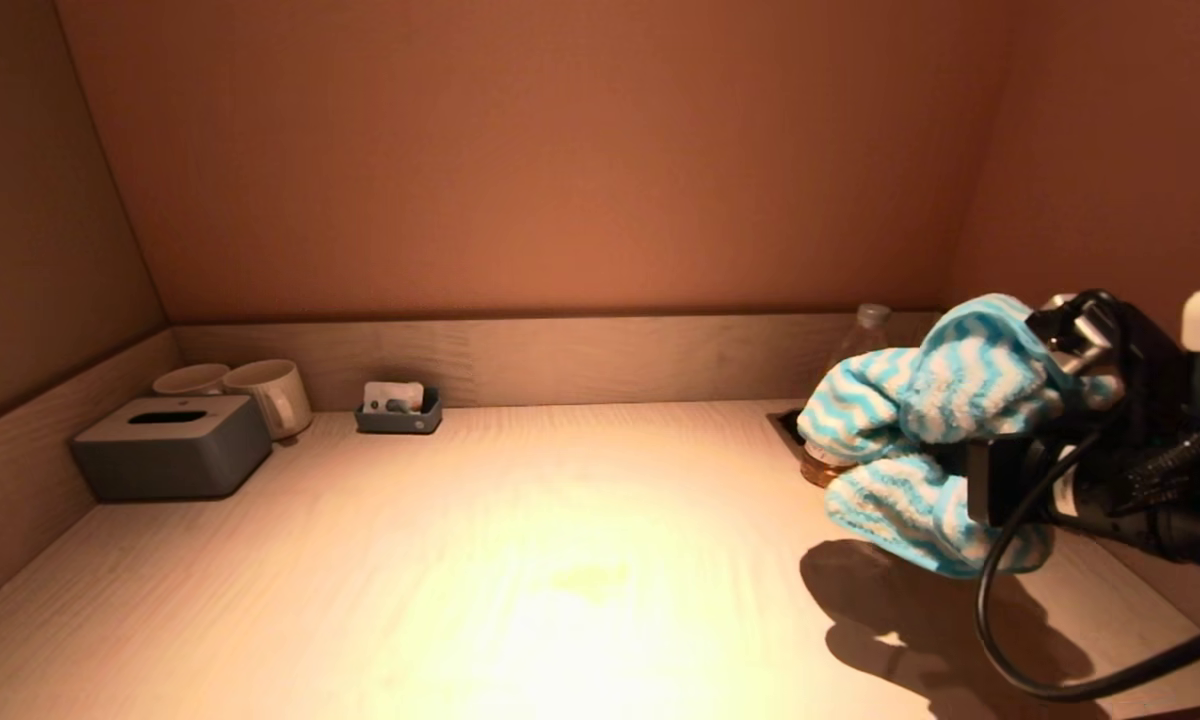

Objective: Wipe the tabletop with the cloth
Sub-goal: Sweep the stains on the table

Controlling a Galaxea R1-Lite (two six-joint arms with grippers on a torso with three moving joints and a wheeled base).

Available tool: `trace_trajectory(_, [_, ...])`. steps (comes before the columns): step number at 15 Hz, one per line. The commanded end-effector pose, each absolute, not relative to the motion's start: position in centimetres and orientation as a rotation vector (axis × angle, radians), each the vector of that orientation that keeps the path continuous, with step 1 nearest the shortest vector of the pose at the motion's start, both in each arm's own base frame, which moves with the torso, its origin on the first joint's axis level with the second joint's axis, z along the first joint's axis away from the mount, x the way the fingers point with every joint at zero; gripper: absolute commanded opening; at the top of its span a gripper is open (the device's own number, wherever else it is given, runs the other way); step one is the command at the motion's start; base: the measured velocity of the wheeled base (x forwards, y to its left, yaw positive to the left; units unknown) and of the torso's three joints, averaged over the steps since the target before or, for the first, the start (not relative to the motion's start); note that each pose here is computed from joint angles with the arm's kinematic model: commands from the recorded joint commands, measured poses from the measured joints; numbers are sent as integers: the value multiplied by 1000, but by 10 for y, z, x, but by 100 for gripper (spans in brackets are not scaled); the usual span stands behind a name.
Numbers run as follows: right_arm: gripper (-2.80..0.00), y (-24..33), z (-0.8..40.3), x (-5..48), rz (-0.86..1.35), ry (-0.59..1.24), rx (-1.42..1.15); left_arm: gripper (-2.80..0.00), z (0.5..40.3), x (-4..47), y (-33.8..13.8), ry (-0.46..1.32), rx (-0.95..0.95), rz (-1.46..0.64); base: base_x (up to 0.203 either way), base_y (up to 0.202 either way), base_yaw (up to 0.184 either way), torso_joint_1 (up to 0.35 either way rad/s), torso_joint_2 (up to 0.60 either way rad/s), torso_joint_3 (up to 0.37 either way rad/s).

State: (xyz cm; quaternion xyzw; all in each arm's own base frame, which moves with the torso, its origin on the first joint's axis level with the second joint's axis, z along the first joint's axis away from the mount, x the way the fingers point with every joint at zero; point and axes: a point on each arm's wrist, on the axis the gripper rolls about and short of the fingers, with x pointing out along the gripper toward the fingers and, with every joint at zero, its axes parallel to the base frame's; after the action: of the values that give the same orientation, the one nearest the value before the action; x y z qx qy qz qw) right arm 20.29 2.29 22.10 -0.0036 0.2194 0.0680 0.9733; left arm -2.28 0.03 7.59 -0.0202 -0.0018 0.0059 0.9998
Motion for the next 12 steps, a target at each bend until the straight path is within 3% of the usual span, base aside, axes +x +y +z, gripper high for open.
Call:
trace_trajectory(1, [-280,29,213,224,152,492,-12,-280,76,-23,0,-5,-41,12,0,0,0,0,0,0])
trace_trajectory(12, [-280,121,167,327,331,628,-90,-280,76,-23,0,-5,-41,12,0,0,0,0,0,0])
